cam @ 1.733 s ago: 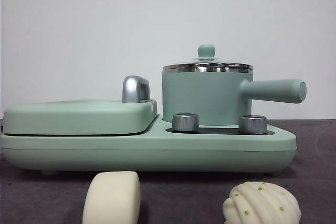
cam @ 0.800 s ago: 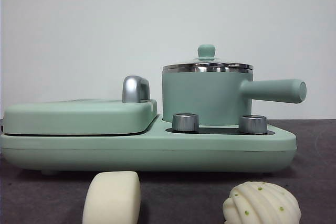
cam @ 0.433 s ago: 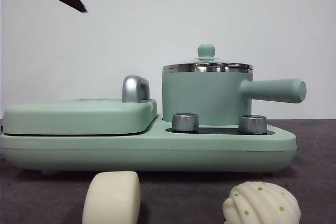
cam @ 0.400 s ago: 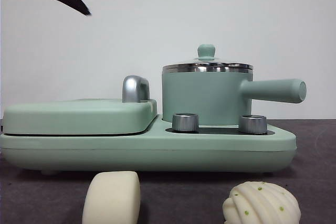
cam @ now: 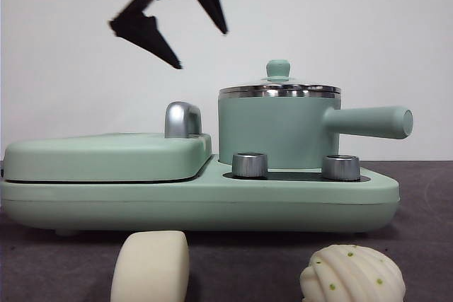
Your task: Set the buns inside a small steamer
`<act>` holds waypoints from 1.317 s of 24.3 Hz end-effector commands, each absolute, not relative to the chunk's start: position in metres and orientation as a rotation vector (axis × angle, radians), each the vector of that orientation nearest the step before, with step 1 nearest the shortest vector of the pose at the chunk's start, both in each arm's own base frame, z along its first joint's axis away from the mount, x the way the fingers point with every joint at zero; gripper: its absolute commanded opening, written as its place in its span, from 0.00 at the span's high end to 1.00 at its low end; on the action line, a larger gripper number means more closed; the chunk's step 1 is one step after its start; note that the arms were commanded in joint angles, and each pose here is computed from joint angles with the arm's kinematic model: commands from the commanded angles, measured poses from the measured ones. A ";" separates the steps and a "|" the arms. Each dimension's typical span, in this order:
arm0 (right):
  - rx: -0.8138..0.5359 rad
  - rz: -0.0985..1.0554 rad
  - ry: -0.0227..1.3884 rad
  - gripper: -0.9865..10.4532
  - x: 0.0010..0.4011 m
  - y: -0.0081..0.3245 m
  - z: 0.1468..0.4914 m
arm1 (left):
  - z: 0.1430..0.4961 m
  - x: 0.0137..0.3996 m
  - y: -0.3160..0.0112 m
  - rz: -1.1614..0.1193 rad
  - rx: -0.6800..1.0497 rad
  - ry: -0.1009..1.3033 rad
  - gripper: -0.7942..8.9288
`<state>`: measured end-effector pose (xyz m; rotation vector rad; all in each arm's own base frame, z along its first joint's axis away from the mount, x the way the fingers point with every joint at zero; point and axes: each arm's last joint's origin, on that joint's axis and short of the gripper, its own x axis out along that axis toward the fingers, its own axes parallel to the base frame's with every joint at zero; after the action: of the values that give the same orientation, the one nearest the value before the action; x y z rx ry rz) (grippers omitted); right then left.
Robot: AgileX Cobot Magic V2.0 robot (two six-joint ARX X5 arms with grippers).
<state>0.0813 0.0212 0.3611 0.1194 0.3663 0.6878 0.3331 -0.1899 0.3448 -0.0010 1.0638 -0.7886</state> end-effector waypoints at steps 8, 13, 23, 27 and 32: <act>0.125 0.689 0.352 0.49 0.081 0.021 0.366 | 0.365 0.356 -0.244 -0.824 0.093 0.996 0.44; 0.124 0.688 0.352 0.49 0.081 0.021 0.366 | 0.367 0.351 -0.262 -0.878 0.156 0.932 0.44; 0.125 0.688 0.353 0.49 0.081 0.021 0.366 | 0.366 0.340 -0.292 -0.893 0.282 0.814 0.44; 0.128 0.688 0.363 0.49 0.080 0.021 0.365 | 0.353 0.345 -0.296 -0.889 0.288 0.851 0.44; 0.134 0.687 0.381 0.49 0.079 0.021 0.364 | 0.330 0.354 -0.304 -0.883 0.300 0.904 0.45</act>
<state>0.0804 0.0211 0.3588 0.1295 0.3937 0.6857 0.3527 -0.2972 0.3316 0.2873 0.9240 -0.8650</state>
